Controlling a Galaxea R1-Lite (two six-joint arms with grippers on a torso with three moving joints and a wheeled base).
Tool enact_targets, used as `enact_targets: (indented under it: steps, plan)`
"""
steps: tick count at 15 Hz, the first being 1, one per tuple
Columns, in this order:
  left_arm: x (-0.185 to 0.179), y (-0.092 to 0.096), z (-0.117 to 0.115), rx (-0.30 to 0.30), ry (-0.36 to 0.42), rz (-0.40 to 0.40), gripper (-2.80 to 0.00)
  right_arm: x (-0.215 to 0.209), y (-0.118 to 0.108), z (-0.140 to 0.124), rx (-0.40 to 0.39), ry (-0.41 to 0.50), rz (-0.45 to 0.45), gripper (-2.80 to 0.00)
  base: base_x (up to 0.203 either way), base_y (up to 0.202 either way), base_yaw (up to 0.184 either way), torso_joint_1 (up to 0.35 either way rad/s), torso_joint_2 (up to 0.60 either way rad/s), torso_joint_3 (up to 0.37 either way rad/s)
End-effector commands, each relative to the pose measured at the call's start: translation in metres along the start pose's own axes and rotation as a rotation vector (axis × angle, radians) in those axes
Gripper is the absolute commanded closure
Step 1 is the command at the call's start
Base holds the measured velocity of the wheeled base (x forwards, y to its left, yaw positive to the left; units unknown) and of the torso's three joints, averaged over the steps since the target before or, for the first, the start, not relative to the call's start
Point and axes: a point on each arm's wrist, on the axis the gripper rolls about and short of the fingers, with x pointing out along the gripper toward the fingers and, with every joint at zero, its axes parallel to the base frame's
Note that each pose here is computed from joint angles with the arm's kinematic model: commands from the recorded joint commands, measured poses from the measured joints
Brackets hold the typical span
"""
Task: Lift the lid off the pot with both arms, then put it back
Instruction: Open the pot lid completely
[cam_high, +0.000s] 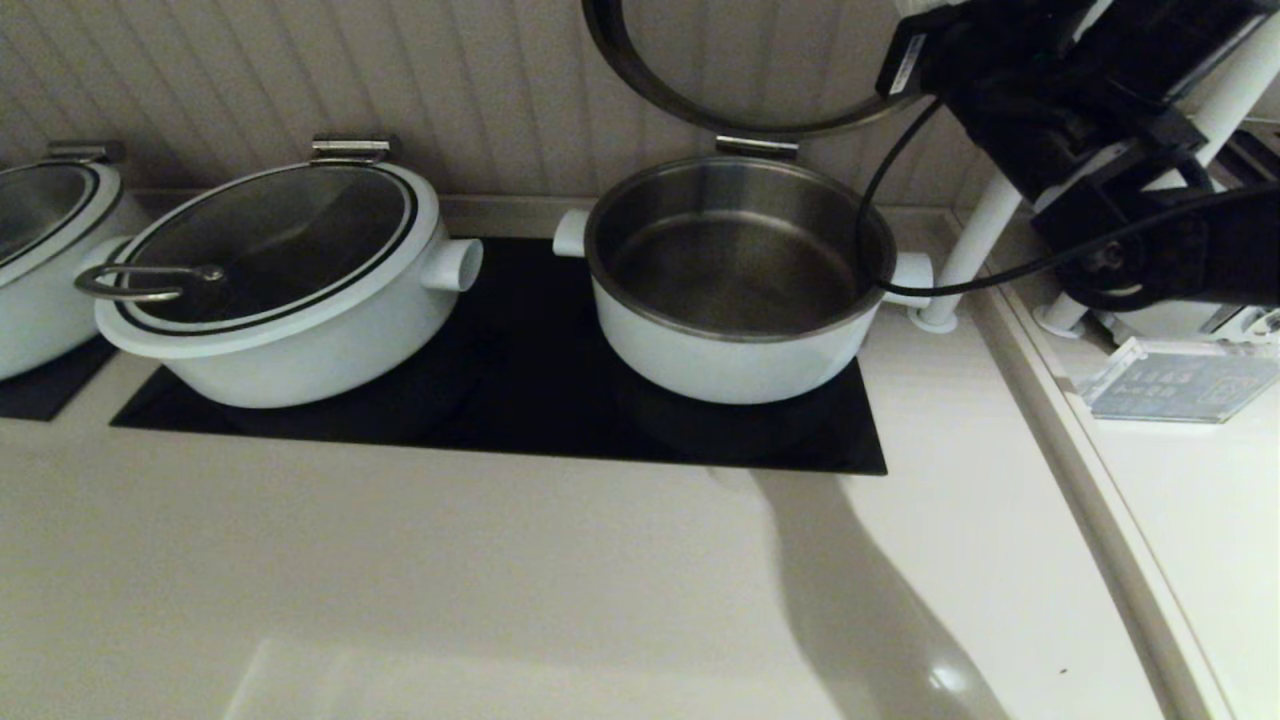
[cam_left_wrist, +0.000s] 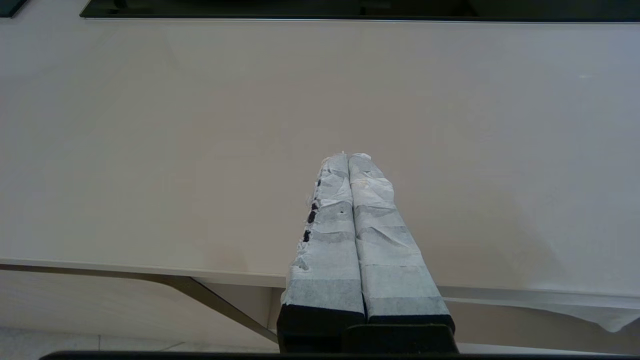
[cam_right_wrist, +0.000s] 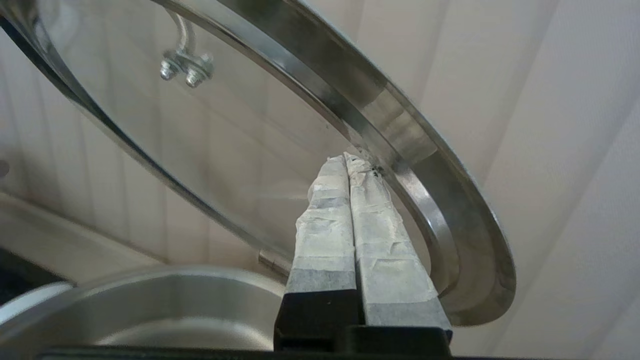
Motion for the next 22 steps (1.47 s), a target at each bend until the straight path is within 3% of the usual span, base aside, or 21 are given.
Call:
enact_targets:
  steps: [1, 17, 22]
  plan:
    - [0.0, 0.0, 0.0, 0.0, -0.001, 0.0, 0.0, 0.004, -0.002, 0.0, -0.009, -0.019, -0.009, 0.0, 0.0, 0.0, 0.0, 0.0, 0.0, 0.0]
    - [0.0, 0.0, 0.0, 0.0, -0.001, 0.0, 0.0, 0.0, -0.023, 0.01, -0.048, -0.037, -0.029, 0.0, 0.0, 0.0, 0.0, 0.0, 0.0, 0.0]
    - [0.0, 0.0, 0.0, 0.0, -0.001, 0.0, 0.0, -0.015, -0.035, 0.007, -0.066, 0.021, -0.025, 0.0, 0.0, 0.0, 0.0, 0.0, 0.0, 0.0]
